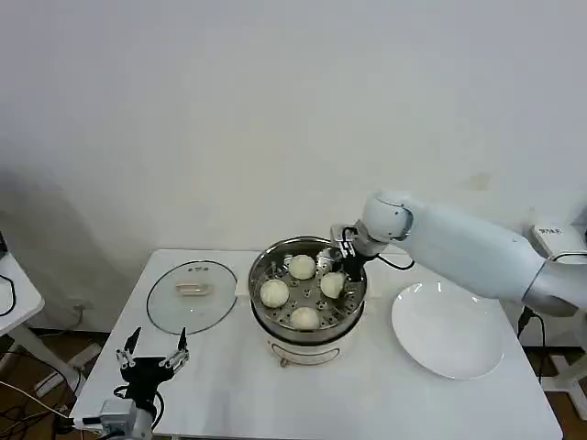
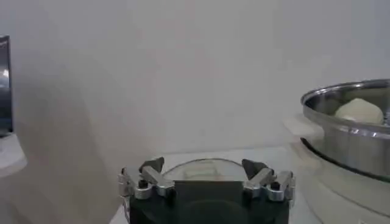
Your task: Take steamed baozi put them in steamer then cover it.
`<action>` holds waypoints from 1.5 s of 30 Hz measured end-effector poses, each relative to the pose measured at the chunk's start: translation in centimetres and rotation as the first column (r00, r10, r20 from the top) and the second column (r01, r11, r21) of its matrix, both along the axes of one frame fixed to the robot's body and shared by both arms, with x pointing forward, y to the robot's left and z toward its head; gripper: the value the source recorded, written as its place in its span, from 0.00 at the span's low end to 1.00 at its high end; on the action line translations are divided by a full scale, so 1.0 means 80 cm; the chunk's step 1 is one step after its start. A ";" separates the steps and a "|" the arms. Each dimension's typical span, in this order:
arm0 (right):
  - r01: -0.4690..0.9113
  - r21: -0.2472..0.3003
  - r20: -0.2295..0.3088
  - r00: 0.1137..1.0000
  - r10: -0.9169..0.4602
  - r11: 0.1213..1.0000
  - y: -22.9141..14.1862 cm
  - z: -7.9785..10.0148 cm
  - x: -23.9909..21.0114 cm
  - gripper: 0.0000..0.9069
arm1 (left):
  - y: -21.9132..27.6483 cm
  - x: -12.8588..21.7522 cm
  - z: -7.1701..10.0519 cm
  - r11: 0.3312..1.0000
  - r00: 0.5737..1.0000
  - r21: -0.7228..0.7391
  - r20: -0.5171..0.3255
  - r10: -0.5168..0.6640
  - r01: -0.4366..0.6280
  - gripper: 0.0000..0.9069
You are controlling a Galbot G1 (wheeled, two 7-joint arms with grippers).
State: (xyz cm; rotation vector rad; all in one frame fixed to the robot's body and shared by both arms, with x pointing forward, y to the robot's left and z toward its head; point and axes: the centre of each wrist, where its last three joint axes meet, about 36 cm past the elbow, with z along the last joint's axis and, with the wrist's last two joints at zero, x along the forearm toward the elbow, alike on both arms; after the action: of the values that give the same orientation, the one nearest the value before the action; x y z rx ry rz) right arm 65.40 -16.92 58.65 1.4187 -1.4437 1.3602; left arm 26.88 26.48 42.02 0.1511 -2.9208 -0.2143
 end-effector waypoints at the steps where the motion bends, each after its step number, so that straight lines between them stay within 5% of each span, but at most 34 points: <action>1: 0.001 0.001 0.002 1.000 -0.001 1.000 -0.001 0.000 0.000 1.00 | 0.000 0.000 0.000 1.000 1.000 0.000 0.000 0.000 0.000 1.00; 8: 0.009 0.018 0.019 1.000 -0.009 1.000 -0.009 0.020 -0.003 1.00 | -0.001 0.002 -0.001 1.000 1.000 -0.006 0.002 0.002 -0.002 1.00; 16: 0.023 0.088 0.057 0.998 -0.028 0.996 -0.051 0.084 -0.019 1.00 | -0.001 0.001 -0.004 1.000 1.000 0.000 -0.008 -0.005 0.005 1.00; 26: 0.083 0.303 0.190 0.971 -0.146 0.949 -0.161 0.139 -0.076 1.00 | -0.003 0.003 0.003 1.000 1.000 0.001 0.011 -0.023 0.023 1.00; 37: 0.125 0.650 0.344 0.830 -0.438 0.749 -0.248 0.117 -0.152 1.00 | -0.009 0.000 0.003 1.000 1.000 -0.002 0.015 -0.027 0.027 1.00; 45: 0.119 0.846 0.303 0.693 -0.654 0.519 -0.257 0.065 -0.202 1.00 | -0.010 -0.001 0.003 1.000 0.999 0.006 0.027 -0.019 0.019 1.00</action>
State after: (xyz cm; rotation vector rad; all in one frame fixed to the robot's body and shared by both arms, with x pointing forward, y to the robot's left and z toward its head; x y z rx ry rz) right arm 49.21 -37.44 63.85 0.9346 -2.8770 0.8690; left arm 26.77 25.68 42.25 0.1288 -2.9502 -0.2251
